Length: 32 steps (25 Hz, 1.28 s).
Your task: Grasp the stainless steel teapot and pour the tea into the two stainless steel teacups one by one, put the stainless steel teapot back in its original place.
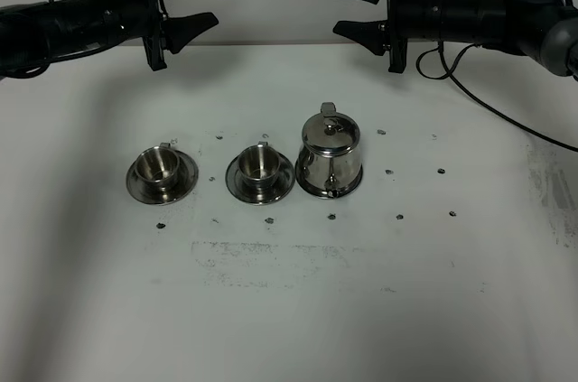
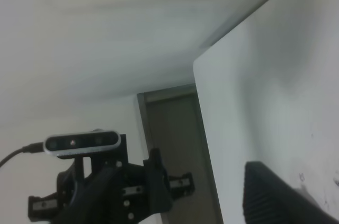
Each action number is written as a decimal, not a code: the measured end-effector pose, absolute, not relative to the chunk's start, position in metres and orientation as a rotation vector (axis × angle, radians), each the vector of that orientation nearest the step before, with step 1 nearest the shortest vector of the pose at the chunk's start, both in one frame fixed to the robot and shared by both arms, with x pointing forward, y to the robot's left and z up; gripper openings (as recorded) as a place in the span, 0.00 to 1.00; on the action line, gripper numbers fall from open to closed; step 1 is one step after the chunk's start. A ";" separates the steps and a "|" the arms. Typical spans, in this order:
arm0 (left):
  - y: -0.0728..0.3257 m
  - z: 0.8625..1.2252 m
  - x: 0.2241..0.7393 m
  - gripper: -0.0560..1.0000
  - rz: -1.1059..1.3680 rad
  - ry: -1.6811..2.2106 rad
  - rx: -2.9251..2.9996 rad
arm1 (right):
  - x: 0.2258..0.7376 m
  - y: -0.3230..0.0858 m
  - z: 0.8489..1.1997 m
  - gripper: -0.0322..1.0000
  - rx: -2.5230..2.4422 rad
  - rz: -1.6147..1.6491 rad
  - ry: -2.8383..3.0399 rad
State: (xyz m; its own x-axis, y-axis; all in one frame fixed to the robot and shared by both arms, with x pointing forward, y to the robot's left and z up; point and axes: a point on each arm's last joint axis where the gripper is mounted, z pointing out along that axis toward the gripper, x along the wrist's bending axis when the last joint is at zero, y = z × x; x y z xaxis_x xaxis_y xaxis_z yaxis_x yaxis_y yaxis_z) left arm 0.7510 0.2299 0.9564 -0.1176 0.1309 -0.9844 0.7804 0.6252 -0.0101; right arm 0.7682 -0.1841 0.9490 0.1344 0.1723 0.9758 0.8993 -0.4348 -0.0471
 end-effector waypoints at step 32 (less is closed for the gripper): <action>0.278 1.095 0.696 0.43 0.483 1.443 1.843 | 0.680 -0.209 1.130 0.45 -1.695 -0.994 -3.018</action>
